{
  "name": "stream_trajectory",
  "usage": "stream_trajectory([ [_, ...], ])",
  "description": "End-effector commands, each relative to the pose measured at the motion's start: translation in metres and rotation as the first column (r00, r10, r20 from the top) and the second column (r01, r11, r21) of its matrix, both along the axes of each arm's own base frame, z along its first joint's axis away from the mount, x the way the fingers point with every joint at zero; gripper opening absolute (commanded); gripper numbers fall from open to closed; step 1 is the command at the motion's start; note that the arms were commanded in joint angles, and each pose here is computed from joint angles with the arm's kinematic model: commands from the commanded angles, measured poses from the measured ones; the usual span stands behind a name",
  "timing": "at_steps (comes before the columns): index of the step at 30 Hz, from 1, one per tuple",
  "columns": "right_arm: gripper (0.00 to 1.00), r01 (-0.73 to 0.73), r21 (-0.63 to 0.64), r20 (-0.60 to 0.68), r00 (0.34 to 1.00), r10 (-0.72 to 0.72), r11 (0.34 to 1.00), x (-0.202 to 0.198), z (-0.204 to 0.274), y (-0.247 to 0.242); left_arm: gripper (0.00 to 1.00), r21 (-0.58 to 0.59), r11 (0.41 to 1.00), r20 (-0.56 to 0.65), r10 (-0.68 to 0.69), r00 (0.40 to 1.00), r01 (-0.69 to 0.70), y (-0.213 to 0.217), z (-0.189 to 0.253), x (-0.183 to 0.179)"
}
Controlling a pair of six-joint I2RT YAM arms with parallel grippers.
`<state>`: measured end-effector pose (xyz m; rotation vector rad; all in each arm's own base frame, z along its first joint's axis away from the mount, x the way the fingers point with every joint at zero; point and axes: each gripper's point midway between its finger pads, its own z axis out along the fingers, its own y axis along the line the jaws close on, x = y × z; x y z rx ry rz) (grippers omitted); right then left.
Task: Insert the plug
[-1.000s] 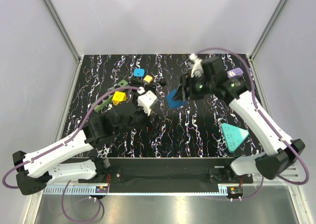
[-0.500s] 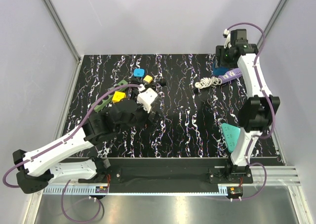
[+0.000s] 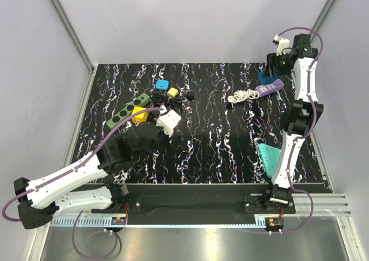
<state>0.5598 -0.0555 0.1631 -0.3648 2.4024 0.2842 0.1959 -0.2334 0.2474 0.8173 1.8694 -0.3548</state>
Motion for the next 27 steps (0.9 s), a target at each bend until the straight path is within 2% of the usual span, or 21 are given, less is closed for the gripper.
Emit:
stream_trajectory([
  [1, 0.0, -0.146, -0.042, 0.036, 0.988, 0.147, 0.988, 0.005, -0.002, 0.012, 0.99, -0.031, 0.996, 0.082, 0.084, 0.993, -0.081, 0.006, 0.015, 0.017],
  [6, 0.0, -0.193, -0.072, 0.088, 0.976, 0.199, 0.979, 0.018, -0.006, 0.005, 0.99, 0.004, 0.993, 0.091, 0.119, 0.989, -0.12, 0.007, 0.011, 0.025],
  [13, 0.0, -0.214, -0.134, 0.037, 0.975, 0.221, 0.967, 0.017, -0.032, -0.008, 0.99, 0.02, 0.992, 0.086, 0.123, 0.989, -0.126, 0.005, 0.005, 0.027],
  [27, 0.0, -0.199, -0.157, 0.044, 0.977, 0.208, 0.967, 0.018, -0.031, -0.021, 0.99, 0.064, 0.992, 0.089, 0.107, 0.99, -0.112, 0.001, -0.002, 0.03],
])
